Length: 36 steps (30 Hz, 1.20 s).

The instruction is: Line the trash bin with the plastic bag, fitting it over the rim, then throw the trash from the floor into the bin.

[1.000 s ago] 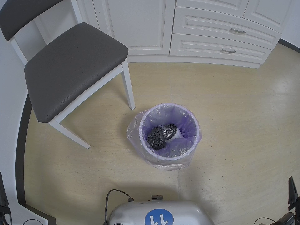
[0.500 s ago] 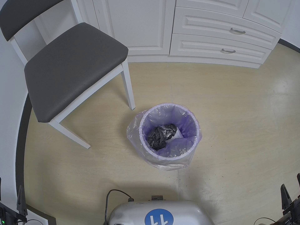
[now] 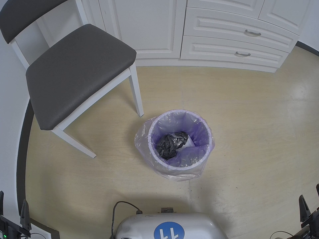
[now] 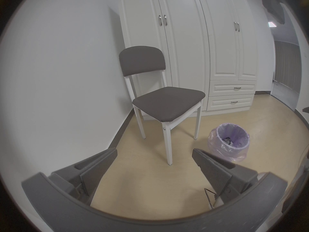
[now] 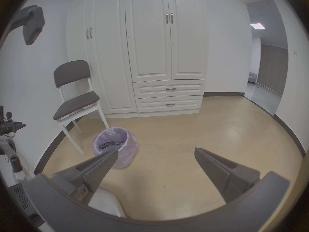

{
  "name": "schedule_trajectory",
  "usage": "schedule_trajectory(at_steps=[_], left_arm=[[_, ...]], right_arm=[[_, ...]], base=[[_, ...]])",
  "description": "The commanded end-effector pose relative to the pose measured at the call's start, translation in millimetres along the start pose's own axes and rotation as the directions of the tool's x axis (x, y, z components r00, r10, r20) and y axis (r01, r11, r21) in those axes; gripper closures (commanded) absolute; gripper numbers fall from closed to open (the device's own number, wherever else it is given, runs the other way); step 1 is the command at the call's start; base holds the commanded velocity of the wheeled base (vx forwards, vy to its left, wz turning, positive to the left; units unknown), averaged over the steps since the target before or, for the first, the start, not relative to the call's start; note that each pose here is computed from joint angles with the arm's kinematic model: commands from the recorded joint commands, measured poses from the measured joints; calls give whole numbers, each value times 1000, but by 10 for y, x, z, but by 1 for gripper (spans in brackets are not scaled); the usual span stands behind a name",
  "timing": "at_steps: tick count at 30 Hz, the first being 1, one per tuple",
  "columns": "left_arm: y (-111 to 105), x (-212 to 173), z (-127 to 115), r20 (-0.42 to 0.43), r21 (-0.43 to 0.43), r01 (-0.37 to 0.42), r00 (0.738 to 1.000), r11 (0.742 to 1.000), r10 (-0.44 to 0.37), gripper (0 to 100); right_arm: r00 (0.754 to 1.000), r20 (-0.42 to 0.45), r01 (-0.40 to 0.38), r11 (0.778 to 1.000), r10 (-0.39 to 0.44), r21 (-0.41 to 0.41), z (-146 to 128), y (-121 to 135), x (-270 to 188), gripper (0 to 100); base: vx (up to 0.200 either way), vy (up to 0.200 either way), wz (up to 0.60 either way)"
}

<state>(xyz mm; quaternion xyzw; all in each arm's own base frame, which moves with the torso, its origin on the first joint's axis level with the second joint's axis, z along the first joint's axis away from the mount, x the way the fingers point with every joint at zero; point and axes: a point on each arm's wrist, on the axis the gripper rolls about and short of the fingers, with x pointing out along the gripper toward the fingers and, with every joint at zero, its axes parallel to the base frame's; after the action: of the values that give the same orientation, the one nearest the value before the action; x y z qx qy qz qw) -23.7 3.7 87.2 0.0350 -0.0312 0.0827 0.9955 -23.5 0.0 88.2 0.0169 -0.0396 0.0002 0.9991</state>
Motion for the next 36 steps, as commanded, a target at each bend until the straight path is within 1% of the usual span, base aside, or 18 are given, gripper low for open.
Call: schedule_trajectory(at_steps=[1,3,5,8,9,12,14,15,20,22,25,27,29,30,31,32,34,36], left_arm=[[8,-1,-42,-5,-3,-48,999,999,48,0],[10,0,-46,-8,-2,-60,998,998,60,0],[8,-2,-45,-12,-2,-54,998,999,54,0],[1,-1,-57,-14,-8,-20,1000,1000,20,0],[-14,-1,-57,-10,-36,42,999,998,-43,0],[-28,-2,-59,-9,-64,103,995,993,-104,0],[-41,-4,-115,-58,-69,143,987,987,-147,0],[-42,-13,-123,-81,-62,155,984,986,-159,0],[-42,-14,-110,-73,-55,161,984,985,-165,0],[-42,-14,-108,-72,-56,161,984,985,-165,0],[-43,-13,-111,-72,-57,164,983,985,-168,0],[-44,-13,-111,-72,-56,162,983,985,-166,0],[-44,-12,-112,-70,-57,164,983,985,-168,0],[-44,-11,-112,-67,-57,164,984,985,-168,0],[-44,-11,-112,-67,-57,164,984,985,-168,0],[-44,-8,-108,-58,-56,159,985,986,-162,0],[-43,-8,-108,-58,-56,161,985,985,-164,0],[-44,-8,-108,-58,-58,164,984,985,-167,0]], right_arm=[[998,21,61,998,-61,4,-26,-15,0,0],[996,40,80,997,-81,6,-7,-19,-1,0],[996,11,89,996,-89,2,-37,-21,-1,0],[998,-22,62,998,-61,20,-70,-15,-1,0],[1000,-22,23,1000,-23,18,-69,-7,0,0],[1000,-24,-15,1000,15,28,-71,2,0,0],[999,-25,-34,999,35,34,-71,6,0,0],[999,-25,-37,999,38,36,-71,7,0,0],[999,-24,-45,999,46,30,-70,9,0,0],[996,-24,-81,996,81,26,-68,16,-1,0],[982,-25,-186,982,186,21,-68,40,-4,0],[984,-28,-177,984,177,11,-71,38,-4,0],[992,-22,-125,991,124,-47,-66,26,-2,0],[996,-21,-92,994,91,-57,-65,18,-1,0],[996,-21,-92,994,91,-57,-65,18,-1,0],[999,-40,-15,999,13,-47,-87,0,-1,0],[996,-89,8,999,-11,-35,-136,-7,-5,0],[996,-86,6,1000,-8,-28,-132,-6,-5,0]], base=[[0,0,0],[0,0,0],[0,0,0],[0,0,0],[0,0,0],[0,0,0],[0,0,0],[0,0,0],[0,0,0],[0,0,0],[0,0,0],[0,0,0],[0,0,0],[0,0,0],[0,0,0],[0,0,0],[0,0,0],[0,0,0]])
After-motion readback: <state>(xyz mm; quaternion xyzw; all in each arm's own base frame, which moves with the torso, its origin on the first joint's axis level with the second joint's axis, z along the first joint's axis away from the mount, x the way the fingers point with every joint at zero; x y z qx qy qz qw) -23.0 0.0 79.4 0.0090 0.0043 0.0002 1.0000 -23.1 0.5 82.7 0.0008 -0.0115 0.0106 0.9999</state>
